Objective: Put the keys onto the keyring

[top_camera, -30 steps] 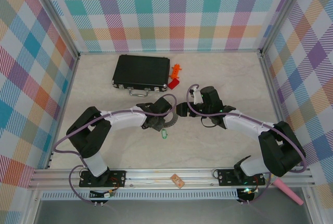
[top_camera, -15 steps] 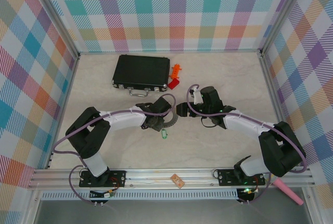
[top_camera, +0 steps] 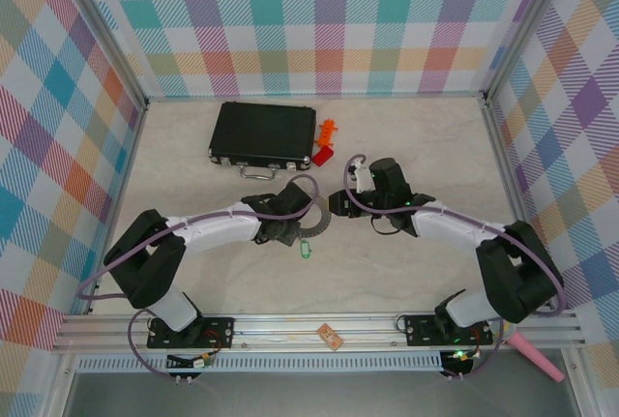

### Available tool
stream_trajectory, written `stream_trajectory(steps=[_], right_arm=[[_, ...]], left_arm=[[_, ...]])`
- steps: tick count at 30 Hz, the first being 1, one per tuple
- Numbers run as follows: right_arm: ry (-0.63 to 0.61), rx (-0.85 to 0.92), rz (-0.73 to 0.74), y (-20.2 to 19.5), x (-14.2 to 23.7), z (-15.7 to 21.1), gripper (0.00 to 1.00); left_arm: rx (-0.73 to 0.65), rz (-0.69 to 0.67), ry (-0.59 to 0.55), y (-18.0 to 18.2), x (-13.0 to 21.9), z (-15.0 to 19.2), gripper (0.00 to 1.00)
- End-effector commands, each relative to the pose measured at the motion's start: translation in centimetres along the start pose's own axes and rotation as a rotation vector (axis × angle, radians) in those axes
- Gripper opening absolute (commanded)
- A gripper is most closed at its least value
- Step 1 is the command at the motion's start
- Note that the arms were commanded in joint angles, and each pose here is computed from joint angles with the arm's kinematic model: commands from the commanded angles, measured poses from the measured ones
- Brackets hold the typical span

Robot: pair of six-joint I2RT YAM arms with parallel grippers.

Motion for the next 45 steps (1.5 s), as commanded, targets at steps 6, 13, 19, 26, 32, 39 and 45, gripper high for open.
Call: stream_trajectory(steps=[6, 13, 19, 26, 32, 39, 45], right_arm=[[0.158, -0.096, -0.106, 0.7, -5.1, 1.9, 0.01], [0.275, -0.167, -0.005, -1.8, -7.3, 3.9, 0.00], [0.372, -0.194, 0.155, -4.8, -7.3, 5.3, 0.00], [0.411, -0.243, 0.249, -7.3, -7.1, 6.0, 0.00], [0.392, -0.263, 0.314, -9.2, -5.9, 5.5, 0.00], [0.346, -0.224, 0.249, -8.0, -5.9, 4.2, 0.00], [0.279, -0.195, 0.180, -6.3, -5.1, 2.9, 0.07]], left_arm=[[0.033, -0.023, -0.057, 0.7, 1.5, -0.7, 0.35], [0.044, -0.023, -0.067, 1.0, 1.7, -0.8, 0.34], [0.048, -0.019, -0.077, 1.0, 2.0, -1.1, 0.34], [0.041, 0.000, -0.054, 0.5, 1.4, -0.7, 0.34], [0.022, 0.057, -0.017, -0.6, 0.9, -0.3, 0.34], [-0.038, 0.148, 0.003, -3.0, 0.1, -0.3, 0.35], [-0.096, 0.119, 0.009, -3.3, -0.7, -0.6, 0.35]])
Point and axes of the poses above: each hand's point on the last joint's axis, 136 mm out from that joint toward the fingers, its own x axis back along the fingers, its own y axis along the line the jaws close on, z = x × y, the point moved 1 cm from there along x, back along the fingers, and after that the axes turned 9 degrees about x, right-handed, at the moved point
